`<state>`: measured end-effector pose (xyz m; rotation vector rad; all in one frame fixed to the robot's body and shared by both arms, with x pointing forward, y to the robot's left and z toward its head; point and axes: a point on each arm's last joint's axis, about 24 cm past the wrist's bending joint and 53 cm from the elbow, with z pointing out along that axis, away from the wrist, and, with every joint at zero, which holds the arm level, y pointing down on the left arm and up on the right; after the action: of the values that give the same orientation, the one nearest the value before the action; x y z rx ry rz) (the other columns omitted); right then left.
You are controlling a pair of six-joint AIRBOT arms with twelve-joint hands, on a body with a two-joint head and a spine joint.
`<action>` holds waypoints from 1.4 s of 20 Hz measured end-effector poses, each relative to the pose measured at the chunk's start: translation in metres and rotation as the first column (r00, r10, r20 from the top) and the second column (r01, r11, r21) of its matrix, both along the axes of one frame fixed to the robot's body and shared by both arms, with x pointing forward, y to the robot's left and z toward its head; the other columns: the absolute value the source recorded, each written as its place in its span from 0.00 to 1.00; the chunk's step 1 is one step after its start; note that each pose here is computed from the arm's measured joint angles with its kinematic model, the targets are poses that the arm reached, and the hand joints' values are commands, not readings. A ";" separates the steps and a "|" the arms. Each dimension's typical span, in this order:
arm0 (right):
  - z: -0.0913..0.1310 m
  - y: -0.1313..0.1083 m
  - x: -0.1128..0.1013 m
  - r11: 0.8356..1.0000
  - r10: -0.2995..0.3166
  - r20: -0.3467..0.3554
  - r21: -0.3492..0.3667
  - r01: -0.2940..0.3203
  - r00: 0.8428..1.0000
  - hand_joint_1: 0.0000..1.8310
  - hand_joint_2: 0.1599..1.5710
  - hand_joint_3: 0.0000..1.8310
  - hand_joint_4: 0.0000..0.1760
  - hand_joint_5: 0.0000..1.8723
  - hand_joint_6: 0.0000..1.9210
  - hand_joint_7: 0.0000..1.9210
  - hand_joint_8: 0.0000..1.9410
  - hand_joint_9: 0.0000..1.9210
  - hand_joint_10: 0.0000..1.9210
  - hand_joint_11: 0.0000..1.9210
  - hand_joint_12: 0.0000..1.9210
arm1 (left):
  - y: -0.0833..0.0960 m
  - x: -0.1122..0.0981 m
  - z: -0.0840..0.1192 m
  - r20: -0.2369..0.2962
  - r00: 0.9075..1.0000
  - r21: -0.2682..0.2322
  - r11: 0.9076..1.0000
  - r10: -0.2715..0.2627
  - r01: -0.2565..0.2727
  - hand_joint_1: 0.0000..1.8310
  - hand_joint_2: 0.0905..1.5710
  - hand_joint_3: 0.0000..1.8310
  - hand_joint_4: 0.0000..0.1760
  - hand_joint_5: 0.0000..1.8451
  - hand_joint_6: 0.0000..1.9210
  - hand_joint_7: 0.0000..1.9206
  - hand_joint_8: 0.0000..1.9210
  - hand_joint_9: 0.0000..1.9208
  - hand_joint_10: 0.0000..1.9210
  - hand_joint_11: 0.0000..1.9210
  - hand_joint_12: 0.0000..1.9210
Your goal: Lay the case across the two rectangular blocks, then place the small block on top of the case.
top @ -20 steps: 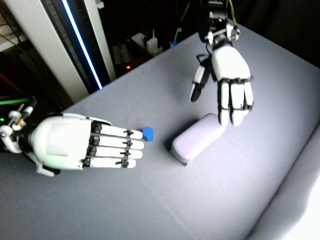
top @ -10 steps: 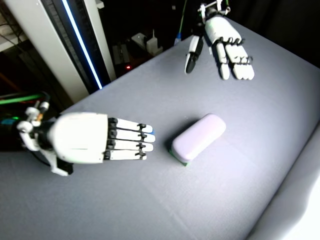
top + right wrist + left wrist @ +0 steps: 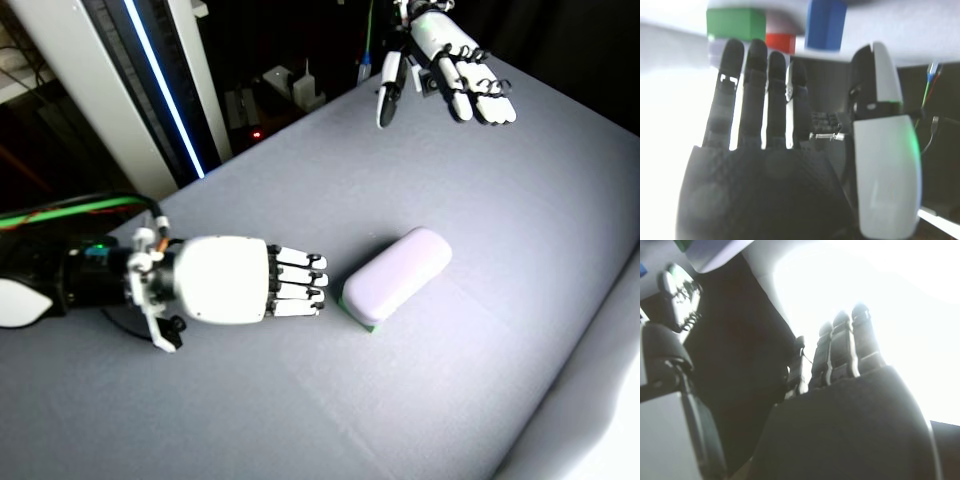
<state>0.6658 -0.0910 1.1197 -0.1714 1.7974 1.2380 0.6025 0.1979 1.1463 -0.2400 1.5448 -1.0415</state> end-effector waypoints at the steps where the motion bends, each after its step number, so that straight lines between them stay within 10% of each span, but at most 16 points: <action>1: 0.000 0.002 0.001 1.000 0.001 -0.001 0.003 -0.001 1.000 0.59 0.62 0.00 0.00 0.28 0.00 0.23 0.00 0.25 0.00 0.01 0.58 | -0.001 0.000 0.000 -0.001 1.000 -0.006 1.000 -0.003 0.003 0.46 0.57 0.00 0.86 0.00 0.00 0.00 0.00 0.00 0.00 0.01 0.01; 7: -0.011 0.012 0.000 0.999 0.021 -0.001 -0.045 -0.021 1.000 0.65 0.60 0.00 0.00 0.32 0.00 0.33 0.01 0.32 0.01 0.09 0.49 | -0.004 0.000 -0.006 -0.019 1.000 -0.018 1.000 -0.008 0.008 0.47 0.57 0.00 0.85 0.01 0.00 0.00 0.00 0.00 0.00 0.02 0.01; 10: -0.012 0.016 0.000 0.999 0.026 0.001 -0.045 -0.026 1.000 0.67 0.58 0.00 0.00 0.39 0.00 0.43 0.03 0.43 0.06 0.17 0.62 | -0.004 0.000 -0.006 -0.022 1.000 -0.019 1.000 -0.007 0.007 0.47 0.57 0.00 0.83 0.01 0.00 0.00 0.00 0.00 0.00 0.02 0.01; 14: -0.012 0.020 -0.002 0.999 0.035 0.001 -0.041 -0.035 0.999 0.67 0.60 0.00 0.00 0.49 0.00 0.44 0.21 0.36 0.53 0.29 0.75 | -0.005 -0.001 -0.008 -0.028 1.000 -0.023 1.000 -0.012 0.011 0.47 0.57 0.00 0.87 0.01 0.00 0.00 0.00 0.00 0.00 0.03 0.02; 15: -0.013 0.021 -0.002 0.998 0.036 0.000 -0.042 -0.036 0.999 0.65 0.64 0.00 0.00 0.55 0.35 0.43 0.32 0.38 0.58 0.32 0.78 | -0.005 -0.001 -0.008 -0.028 1.000 -0.023 1.000 -0.011 0.010 0.47 0.58 0.00 0.84 0.01 0.00 0.00 0.00 0.00 0.00 0.03 0.02; 19: -0.014 0.021 -0.002 0.999 0.035 -0.006 -0.041 -0.035 0.999 0.66 0.71 0.00 0.00 0.47 0.50 0.46 0.67 0.37 0.60 0.29 0.81 | -0.004 -0.001 -0.009 -0.032 0.999 -0.024 1.000 -0.010 0.009 0.47 0.57 0.00 0.76 0.03 0.01 0.00 0.00 0.01 0.00 0.04 0.03; 22: -0.014 0.022 -0.003 0.998 0.039 -0.009 -0.039 -0.039 0.999 0.67 0.69 0.00 0.00 0.49 0.51 0.51 0.60 0.41 0.67 0.32 0.87 | -0.004 -0.002 -0.012 -0.040 0.999 -0.020 1.000 -0.009 0.008 0.48 0.57 0.00 0.77 0.03 0.00 0.01 0.00 0.01 0.00 0.03 0.03; 28: 0.010 0.019 -0.009 0.997 0.052 0.001 0.052 -0.052 0.999 0.68 0.66 0.00 0.00 0.50 0.54 0.60 0.40 0.52 0.45 0.37 0.79 | -0.003 -0.002 -0.012 -0.041 0.999 -0.023 1.000 -0.008 0.007 0.48 0.57 0.00 0.50 0.04 0.00 0.02 0.00 0.01 0.00 0.01 0.03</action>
<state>0.6572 -0.0722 1.1296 -0.1897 1.7697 1.3201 0.6007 0.1951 1.1344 -0.2729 1.5722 -1.0664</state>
